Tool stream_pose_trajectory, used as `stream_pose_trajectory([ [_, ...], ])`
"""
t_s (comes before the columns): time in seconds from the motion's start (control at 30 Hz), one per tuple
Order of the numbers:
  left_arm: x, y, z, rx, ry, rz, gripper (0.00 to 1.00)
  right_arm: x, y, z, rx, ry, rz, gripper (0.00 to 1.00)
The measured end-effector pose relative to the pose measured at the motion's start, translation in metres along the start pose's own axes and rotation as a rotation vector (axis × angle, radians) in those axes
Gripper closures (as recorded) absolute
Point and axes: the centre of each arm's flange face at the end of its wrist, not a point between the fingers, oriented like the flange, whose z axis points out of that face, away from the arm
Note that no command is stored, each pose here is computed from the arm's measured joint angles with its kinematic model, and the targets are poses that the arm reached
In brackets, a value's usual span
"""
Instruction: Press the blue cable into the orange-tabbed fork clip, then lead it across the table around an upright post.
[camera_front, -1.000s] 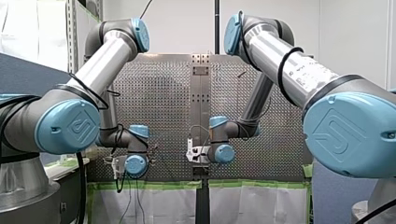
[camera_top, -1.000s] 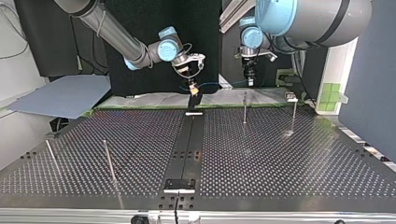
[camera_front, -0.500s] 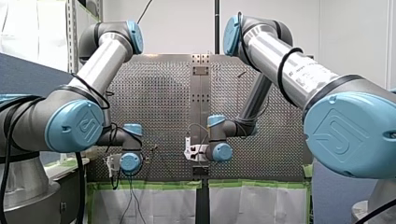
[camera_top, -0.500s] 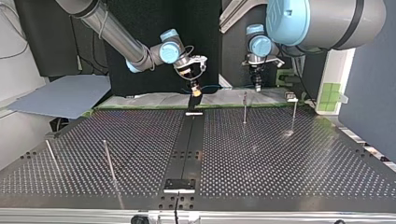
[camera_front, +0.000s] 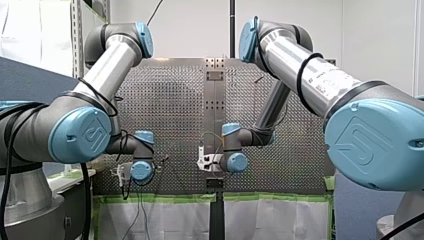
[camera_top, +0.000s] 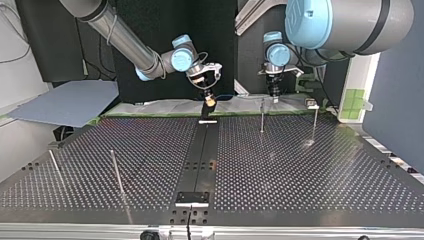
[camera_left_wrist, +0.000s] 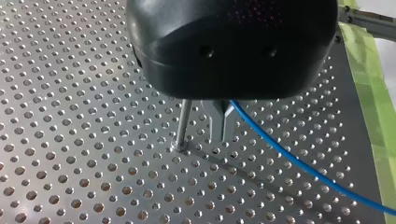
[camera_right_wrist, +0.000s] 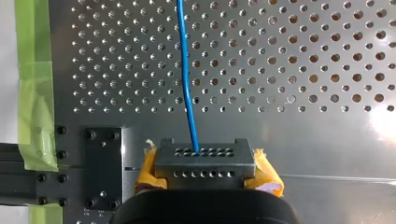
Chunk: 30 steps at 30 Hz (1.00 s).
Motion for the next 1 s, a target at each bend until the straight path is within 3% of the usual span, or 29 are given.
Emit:
stream_pose_trajectory([
  [0.37, -0.007, -0.005, 0.017, 0.016, 0.009, 0.005, 1.00, 0.002, 0.005, 0.003, -0.008, 0.002, 0.000, 1.00],
  [1.0, -0.020, -0.005, 0.046, 0.030, 0.034, 0.003, 1.00, 0.009, 0.031, 0.008, -0.052, 0.011, 0.001, 1.00],
])
